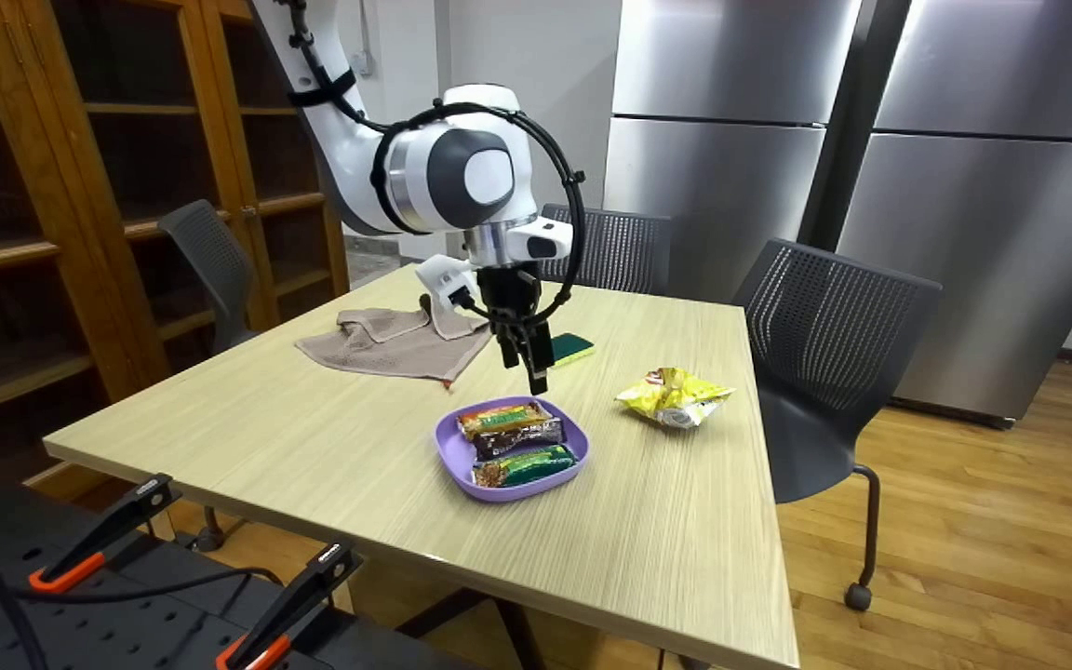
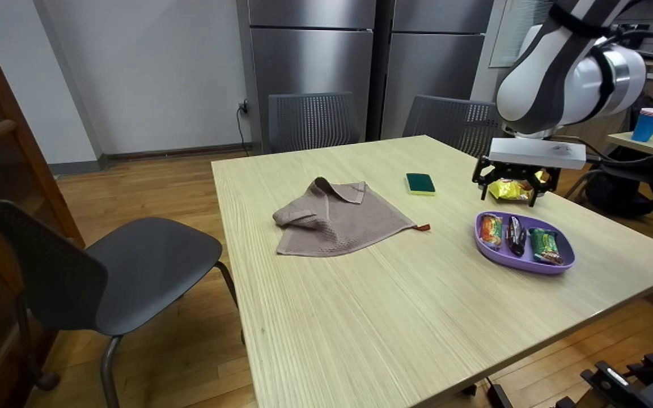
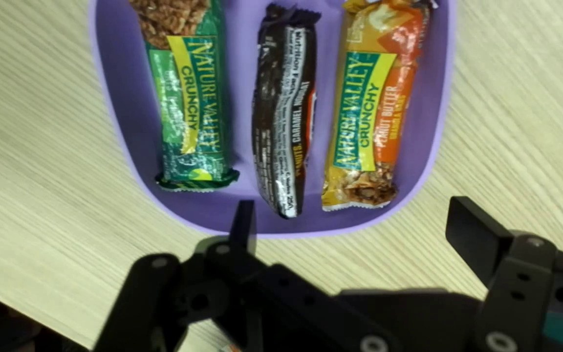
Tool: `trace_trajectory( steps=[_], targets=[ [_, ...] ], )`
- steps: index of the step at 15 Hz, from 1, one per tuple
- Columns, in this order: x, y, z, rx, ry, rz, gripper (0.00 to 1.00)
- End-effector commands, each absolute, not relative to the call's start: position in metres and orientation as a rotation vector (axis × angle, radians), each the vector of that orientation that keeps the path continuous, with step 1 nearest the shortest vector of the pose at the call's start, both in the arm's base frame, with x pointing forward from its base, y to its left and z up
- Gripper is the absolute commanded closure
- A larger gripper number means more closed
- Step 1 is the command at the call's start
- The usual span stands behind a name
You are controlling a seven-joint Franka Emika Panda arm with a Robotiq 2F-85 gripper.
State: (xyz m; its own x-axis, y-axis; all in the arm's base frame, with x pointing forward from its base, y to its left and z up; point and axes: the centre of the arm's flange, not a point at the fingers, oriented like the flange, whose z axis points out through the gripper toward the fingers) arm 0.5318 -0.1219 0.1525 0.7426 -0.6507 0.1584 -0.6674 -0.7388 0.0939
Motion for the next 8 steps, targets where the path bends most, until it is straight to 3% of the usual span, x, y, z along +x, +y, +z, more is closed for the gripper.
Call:
trace_trajectory(
  steps=[1, 8],
  targets=[
    [0.549, -0.097, 0.163, 2.828, -1.09, 0.176, 0.0],
    [0.57, -0.054, 0.163, 2.909, -1.044, 0.2, 0.0]
  ],
)
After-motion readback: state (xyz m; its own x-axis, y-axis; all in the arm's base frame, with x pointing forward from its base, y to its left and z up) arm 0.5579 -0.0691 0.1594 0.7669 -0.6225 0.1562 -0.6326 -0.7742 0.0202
